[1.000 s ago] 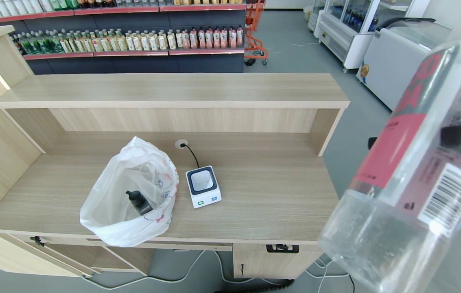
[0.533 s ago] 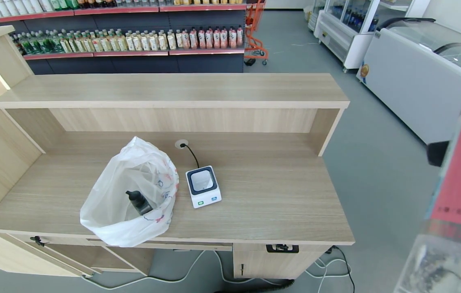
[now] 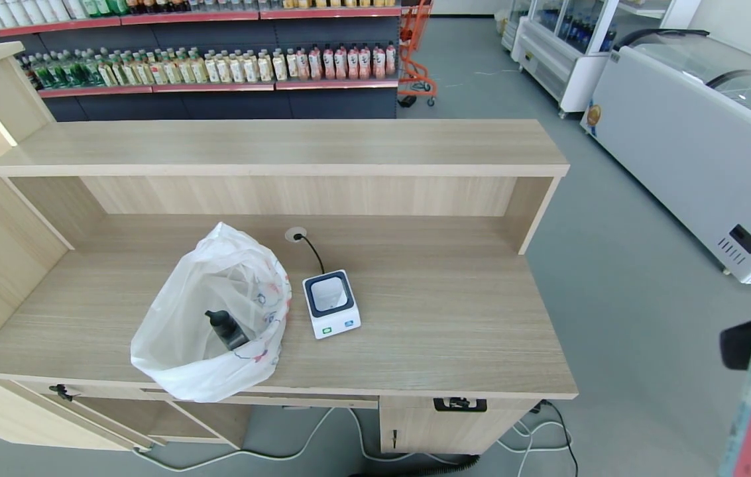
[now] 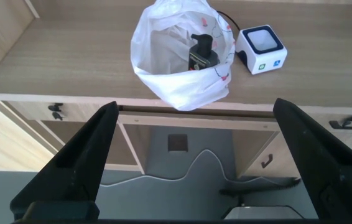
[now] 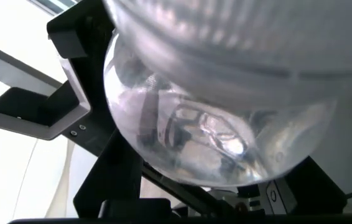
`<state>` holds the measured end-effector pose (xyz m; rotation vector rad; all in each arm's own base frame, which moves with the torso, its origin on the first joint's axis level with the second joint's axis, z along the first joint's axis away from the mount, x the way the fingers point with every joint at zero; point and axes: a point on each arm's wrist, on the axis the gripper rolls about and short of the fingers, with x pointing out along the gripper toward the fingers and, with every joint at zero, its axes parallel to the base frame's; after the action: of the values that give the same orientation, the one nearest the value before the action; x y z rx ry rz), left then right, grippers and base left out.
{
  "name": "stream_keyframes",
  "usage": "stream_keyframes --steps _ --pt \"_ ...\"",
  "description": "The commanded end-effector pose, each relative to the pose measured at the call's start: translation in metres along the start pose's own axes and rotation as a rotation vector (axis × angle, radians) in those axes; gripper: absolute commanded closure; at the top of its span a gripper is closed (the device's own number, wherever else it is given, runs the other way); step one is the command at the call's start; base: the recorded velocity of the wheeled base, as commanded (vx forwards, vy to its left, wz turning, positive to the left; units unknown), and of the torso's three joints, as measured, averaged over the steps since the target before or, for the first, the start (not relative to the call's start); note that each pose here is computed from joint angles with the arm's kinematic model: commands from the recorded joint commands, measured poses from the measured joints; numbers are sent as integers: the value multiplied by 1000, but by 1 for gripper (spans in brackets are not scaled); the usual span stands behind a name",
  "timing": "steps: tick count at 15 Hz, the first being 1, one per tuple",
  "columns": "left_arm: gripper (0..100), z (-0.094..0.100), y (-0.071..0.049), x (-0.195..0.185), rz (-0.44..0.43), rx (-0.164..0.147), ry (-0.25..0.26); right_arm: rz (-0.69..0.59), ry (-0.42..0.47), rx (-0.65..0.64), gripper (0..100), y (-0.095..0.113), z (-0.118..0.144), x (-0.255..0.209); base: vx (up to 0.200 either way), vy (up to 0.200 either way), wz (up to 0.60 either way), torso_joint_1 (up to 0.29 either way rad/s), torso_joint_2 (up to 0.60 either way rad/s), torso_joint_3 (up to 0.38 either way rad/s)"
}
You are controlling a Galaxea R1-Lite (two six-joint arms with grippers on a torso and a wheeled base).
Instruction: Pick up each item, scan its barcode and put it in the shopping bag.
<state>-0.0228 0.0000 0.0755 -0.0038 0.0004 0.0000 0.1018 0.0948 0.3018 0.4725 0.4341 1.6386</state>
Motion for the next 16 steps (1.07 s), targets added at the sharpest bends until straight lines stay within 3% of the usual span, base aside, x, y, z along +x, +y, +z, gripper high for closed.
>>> stream_keyframes --steps 1,13,14,16 --pt "0 0 0 0 0 -1 0 -1 -6 -8 100 3 -2 -3 0 0 0 0 0 0" --pt "0 0 0 0 0 1 -2 -61 -27 -1 100 -4 -10 -7 0 0 0 0 0 0" --pt "0 0 0 0 0 -1 0 -82 -31 -25 100 -8 -10 -6 0 0 0 0 0 0" --pt "0 0 0 0 0 -1 -2 -351 -61 -165 100 -52 -8 -11 0 0 0 0 0 0"
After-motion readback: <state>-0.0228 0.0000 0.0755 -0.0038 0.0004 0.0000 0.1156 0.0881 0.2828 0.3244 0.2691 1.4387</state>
